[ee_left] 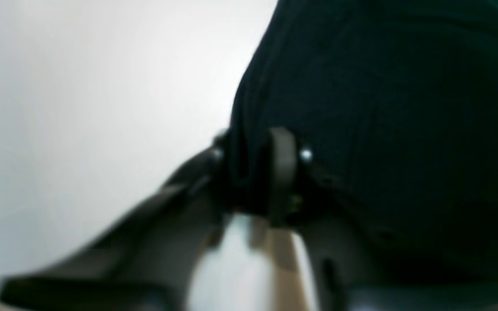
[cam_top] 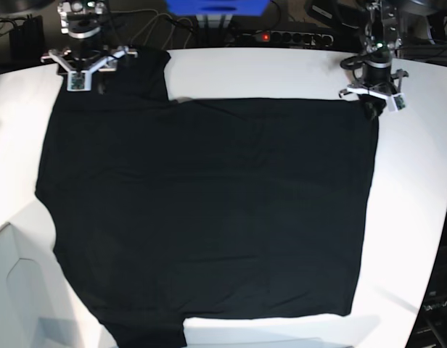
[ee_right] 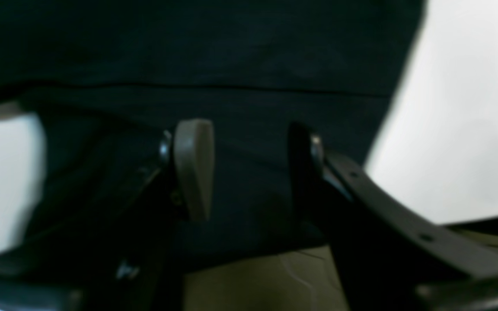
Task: Fold the T-shirt properly
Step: 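Lower both grippers onto the shirt's shoulder corners and close them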
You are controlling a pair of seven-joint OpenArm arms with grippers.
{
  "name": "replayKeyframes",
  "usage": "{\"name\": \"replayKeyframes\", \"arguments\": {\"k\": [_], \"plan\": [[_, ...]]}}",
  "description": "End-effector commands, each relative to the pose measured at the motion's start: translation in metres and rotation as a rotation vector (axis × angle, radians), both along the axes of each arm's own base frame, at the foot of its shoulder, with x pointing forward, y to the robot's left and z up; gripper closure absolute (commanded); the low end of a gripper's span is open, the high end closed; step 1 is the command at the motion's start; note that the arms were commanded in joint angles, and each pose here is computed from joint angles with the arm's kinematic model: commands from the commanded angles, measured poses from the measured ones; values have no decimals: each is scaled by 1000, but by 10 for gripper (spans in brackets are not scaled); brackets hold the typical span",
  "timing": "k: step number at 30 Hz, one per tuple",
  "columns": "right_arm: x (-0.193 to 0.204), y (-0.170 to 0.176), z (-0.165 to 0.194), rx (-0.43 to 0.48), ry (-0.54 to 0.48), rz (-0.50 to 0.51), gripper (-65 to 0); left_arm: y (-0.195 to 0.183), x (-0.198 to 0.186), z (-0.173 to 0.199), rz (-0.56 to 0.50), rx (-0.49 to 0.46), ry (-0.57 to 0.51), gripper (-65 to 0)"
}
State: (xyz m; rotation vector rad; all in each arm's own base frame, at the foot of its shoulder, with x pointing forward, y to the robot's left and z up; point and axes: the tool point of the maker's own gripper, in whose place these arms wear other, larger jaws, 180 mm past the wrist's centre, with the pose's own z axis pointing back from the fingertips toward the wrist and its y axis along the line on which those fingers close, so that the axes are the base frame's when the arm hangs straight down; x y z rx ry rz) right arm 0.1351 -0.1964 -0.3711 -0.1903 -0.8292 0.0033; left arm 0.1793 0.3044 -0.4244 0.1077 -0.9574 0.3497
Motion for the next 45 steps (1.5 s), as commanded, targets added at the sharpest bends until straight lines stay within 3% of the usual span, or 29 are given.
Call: {"name": "replayKeyframes", "arguments": {"k": [1,6,11,19,29,42,45], "plan": [[2,-6,8,-21,-27,-1,-329,-2,-8,-7,-4,-20,48,-22],[4,-34,12,-75,-39,-54,-381,-1,-13,-8,-2,-19,58,0],[7,-51,2,-94,-29,-91,-385,0,-14,-8,-4,-15,61,0],[5,-59,-24,-39,84,-88,-385,0,-14,-8,-5,-14,61,0],[8,-56,-31,-4,168,-25,-382,1,-14,-8,-8,-6,64,0],[-10,-54,-60,37,252,-28,-380,1,-14,-8,-8,-5,64,0],[-10,-45,-61,52,260,30,-344,1,-15,-8,-9,-5,65,0]]}}
